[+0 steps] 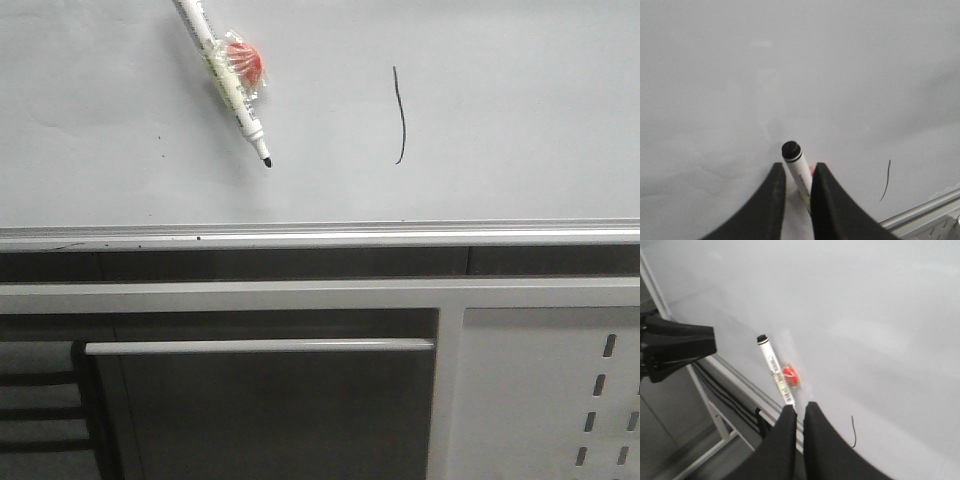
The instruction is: Write number 1 on whiteboard
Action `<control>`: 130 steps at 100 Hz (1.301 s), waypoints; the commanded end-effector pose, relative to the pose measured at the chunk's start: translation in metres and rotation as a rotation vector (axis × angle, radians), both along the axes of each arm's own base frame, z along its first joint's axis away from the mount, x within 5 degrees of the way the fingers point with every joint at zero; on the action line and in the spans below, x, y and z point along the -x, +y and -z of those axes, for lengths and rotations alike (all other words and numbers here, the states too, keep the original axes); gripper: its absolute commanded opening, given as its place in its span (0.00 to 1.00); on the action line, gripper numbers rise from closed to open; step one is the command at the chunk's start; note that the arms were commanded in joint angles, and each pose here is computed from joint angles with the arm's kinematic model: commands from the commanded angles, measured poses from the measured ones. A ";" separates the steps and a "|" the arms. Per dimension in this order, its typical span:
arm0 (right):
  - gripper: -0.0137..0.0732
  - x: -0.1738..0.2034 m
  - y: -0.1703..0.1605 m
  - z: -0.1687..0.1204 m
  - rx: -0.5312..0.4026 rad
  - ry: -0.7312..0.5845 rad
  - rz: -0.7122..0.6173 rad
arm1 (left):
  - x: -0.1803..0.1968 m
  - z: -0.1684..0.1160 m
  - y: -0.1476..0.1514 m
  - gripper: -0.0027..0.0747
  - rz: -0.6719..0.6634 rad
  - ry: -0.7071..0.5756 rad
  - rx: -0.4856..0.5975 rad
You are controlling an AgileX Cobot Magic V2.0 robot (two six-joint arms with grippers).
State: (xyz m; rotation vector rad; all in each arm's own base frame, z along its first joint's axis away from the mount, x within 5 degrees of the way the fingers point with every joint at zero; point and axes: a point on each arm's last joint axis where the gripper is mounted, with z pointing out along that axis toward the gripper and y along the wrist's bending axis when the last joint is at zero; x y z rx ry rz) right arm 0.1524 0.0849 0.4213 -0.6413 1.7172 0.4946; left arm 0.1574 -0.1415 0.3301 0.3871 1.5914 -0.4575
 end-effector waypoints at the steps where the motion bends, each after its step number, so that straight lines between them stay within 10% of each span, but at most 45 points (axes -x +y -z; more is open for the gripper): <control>1: 0.10 0.012 -0.012 -0.007 -0.086 -0.108 0.090 | 0.010 -0.026 0.014 0.01 -0.011 -0.114 0.028; 62: 0.10 0.108 -0.059 0.133 -0.226 -0.286 0.275 | 0.078 0.033 0.087 0.01 0.051 -0.176 0.008; 130: 0.09 0.110 -0.061 0.149 -0.264 -0.281 0.295 | 0.093 0.048 0.105 0.01 0.040 -0.218 0.071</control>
